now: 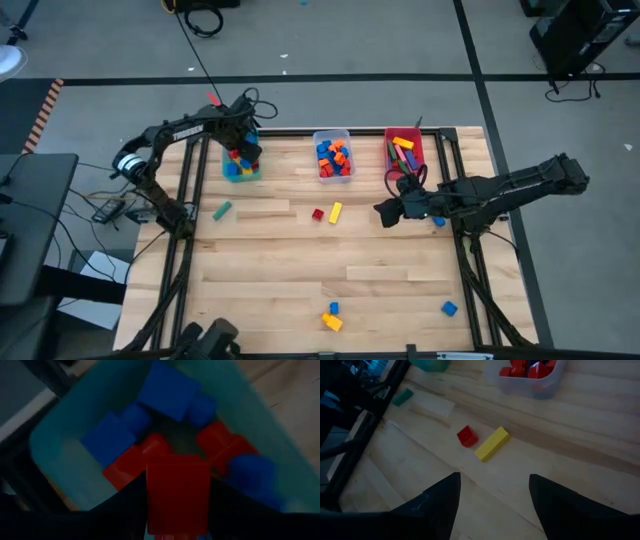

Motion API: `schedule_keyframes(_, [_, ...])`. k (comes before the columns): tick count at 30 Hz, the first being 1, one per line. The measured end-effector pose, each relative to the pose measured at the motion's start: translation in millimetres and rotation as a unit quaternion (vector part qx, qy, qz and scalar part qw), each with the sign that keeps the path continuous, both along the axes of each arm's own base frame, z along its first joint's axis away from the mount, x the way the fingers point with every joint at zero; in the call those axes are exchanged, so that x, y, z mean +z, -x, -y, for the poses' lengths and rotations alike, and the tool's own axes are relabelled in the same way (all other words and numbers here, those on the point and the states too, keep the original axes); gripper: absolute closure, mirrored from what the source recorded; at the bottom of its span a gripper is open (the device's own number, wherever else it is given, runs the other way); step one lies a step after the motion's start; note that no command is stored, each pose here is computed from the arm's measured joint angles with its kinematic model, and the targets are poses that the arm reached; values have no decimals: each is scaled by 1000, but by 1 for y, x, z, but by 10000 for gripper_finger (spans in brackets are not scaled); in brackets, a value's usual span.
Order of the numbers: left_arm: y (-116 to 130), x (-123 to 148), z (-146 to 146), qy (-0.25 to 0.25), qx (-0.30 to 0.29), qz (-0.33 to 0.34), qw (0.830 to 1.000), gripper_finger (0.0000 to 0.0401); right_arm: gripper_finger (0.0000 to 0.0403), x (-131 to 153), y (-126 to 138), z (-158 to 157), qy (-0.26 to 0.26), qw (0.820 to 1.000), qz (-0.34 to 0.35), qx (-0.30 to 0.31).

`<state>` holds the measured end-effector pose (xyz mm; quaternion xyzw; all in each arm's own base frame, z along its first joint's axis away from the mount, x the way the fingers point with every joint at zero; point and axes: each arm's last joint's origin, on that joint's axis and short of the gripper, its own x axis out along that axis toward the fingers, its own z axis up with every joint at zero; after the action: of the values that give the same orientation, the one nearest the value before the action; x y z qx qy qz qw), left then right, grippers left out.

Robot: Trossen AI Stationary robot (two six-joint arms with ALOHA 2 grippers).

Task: Sort blocks by size
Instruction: Put the red 1 stud game piece into the blue bin

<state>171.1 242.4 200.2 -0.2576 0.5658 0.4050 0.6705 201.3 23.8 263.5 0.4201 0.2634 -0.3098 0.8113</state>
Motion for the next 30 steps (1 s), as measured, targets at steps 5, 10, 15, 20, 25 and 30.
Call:
schedule_keyframes(5, [-2, -3, -2, -5, -10, -2, 1000, 234, 153, 0, 0, 0, -7, 1000, 3, -7])
schedule_keyframes(10, [-3, -4, -4, -9, -12, 0, 1000, 233, 153, 0, 0, 0, -9, 1000, 4, -9])
schedule_keyframes(15, [-3, -4, -3, -9, -21, -3, 1000, 233, 153, 0, 0, 0, -9, 1000, 4, -9])
schedule_keyframes(20, [-2, -4, -3, -6, -21, -5, 1000, 214, 153, 0, 0, 0, -10, 1000, 4, -9])
schedule_keyframes(25, [-3, -4, -4, -10, -16, -1, 1000, 172, 153, 0, 0, 0, -19, 1000, 7, -17])
schedule_keyframes(30, [-5, 0, -7, -25, -24, 6, 999, 131, 153, 0, 0, 0, -18, 1000, 7, -16])
